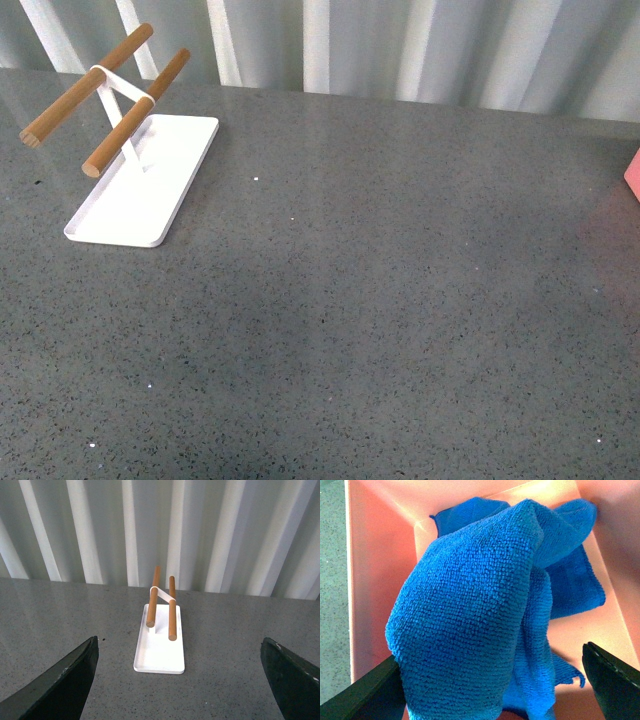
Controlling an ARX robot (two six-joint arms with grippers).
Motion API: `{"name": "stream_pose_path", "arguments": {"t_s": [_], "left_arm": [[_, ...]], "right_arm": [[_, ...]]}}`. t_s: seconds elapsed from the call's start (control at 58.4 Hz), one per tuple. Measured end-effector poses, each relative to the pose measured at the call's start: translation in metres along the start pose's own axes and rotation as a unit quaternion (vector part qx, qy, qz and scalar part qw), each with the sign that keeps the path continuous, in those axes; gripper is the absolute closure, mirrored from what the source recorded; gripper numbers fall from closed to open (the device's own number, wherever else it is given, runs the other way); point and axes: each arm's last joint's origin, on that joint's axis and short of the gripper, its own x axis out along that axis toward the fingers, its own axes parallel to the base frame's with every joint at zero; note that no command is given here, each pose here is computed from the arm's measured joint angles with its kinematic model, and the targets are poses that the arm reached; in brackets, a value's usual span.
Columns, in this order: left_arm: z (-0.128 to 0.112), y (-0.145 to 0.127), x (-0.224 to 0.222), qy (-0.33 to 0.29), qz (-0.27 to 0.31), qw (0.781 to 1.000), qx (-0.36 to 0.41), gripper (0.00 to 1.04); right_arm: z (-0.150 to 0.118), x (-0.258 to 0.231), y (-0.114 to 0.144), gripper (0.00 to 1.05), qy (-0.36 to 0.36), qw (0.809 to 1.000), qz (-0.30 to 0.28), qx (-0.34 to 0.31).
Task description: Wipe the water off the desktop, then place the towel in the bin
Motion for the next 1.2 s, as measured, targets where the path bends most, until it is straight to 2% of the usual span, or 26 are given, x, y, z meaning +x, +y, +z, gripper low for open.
{"name": "stream_pose_path", "arguments": {"t_s": [0.206,0.514,0.702,0.976,1.113,1.199], "left_arm": [[0.000,0.000,0.000,0.000,0.000,1.000,0.000,0.07],[0.000,0.000,0.000,0.000,0.000,1.000,0.000,0.07],[0.000,0.000,0.000,0.000,0.000,1.000,0.000,0.07],[0.000,0.000,0.000,0.000,0.000,1.000,0.000,0.07],[0.000,0.000,0.000,0.000,0.000,1.000,0.000,0.07],[0.000,0.000,0.000,0.000,0.000,1.000,0.000,0.07]], "right_arm": [[-0.001,0.001,0.000,0.07,0.003,1.000,0.011,0.013],[-0.011,0.006,-0.002,0.07,0.031,0.999,-0.006,0.011],[-0.007,-0.001,0.001,0.07,0.019,1.000,0.008,0.009],[0.031,-0.037,0.025,0.07,-0.054,0.997,0.048,-0.022],[0.043,-0.056,0.046,0.07,-0.094,0.992,0.067,-0.057],[0.043,-0.071,0.069,0.07,-0.126,0.983,0.086,-0.101]]}}
